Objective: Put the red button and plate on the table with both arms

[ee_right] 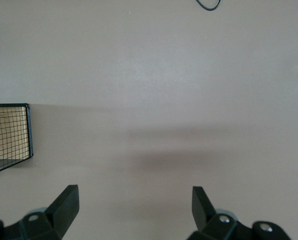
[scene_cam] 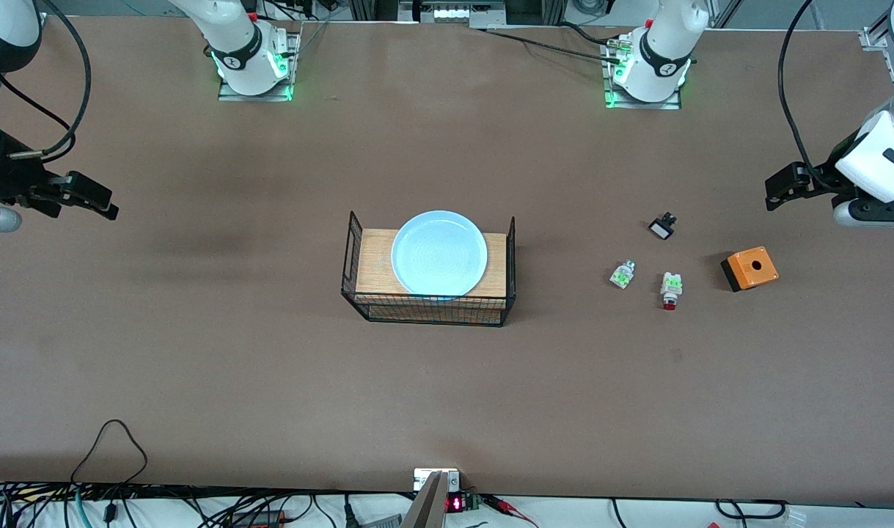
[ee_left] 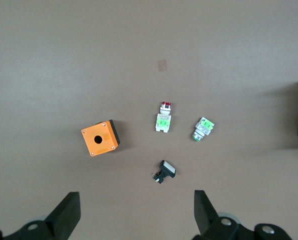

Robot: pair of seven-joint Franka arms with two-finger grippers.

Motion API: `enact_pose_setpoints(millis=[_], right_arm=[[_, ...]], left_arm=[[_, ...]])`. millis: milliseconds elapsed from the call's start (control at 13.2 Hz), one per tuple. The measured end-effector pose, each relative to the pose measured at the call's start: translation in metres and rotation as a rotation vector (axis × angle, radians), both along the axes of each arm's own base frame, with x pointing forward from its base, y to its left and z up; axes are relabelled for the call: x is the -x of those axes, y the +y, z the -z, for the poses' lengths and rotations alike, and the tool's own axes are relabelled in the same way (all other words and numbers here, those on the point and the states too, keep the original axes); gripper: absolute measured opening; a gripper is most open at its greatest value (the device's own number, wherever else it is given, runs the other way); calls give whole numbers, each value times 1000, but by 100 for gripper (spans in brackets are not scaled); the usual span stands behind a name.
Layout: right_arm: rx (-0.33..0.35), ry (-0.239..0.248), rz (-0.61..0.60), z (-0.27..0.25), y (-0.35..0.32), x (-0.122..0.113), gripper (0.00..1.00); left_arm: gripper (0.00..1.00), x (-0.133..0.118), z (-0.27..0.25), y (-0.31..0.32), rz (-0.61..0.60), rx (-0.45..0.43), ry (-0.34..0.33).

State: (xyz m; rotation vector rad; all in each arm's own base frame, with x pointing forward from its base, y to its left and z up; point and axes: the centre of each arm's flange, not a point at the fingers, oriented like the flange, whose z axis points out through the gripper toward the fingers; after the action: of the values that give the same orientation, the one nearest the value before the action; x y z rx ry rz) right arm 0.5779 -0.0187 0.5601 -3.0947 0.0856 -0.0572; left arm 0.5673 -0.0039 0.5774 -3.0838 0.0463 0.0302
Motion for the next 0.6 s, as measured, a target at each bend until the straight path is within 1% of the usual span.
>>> enact_pose_setpoints(millis=[378, 604], right_arm=[[0, 0, 0, 0, 0, 0, 100], [0, 8, 0, 1, 0, 1, 100]], left_arm=[[100, 0, -1, -3, 5, 0, -1], [100, 2, 1, -4, 6, 0, 17]])
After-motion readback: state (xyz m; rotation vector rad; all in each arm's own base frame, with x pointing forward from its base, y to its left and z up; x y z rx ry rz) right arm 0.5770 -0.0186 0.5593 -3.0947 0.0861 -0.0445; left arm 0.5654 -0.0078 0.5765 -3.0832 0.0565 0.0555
